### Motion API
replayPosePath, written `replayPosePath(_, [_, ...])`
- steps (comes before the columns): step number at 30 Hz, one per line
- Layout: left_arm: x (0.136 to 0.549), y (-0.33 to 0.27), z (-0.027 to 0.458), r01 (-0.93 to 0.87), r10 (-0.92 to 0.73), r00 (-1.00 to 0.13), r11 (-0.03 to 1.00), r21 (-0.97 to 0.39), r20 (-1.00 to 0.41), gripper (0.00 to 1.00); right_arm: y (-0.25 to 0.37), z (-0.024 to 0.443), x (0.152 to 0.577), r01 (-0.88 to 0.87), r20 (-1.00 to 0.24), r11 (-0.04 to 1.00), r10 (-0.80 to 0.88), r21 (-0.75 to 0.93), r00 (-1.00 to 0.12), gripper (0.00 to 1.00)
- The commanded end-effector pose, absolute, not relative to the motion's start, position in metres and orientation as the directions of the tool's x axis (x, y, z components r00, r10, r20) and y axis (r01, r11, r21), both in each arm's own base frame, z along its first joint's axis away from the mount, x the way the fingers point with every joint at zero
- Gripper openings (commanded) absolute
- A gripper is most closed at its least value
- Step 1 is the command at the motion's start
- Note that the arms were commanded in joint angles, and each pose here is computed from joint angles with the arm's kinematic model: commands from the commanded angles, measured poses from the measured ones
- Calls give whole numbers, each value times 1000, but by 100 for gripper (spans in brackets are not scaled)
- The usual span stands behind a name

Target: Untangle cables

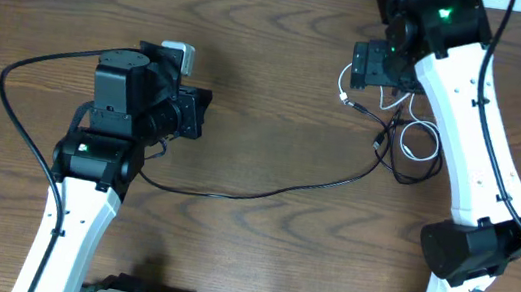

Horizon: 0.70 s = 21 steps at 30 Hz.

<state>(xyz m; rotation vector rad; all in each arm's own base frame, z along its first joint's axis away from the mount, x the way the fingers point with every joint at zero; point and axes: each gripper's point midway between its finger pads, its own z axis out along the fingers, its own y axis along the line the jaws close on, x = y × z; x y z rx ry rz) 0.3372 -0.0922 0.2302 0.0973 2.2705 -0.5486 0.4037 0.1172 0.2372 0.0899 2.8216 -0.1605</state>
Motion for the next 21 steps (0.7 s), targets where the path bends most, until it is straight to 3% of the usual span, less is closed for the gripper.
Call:
replayPosePath(1, [336,-92,227,239,-87,-698,907,-346,-710,17,97,226,415,211,-342,970,160,-117,-926,95])
replayPosePath(21, [329,-93,220,234,-84,-725,904,-359,-683,17,59,142,464,559,-371,829,519,0,-770,95])
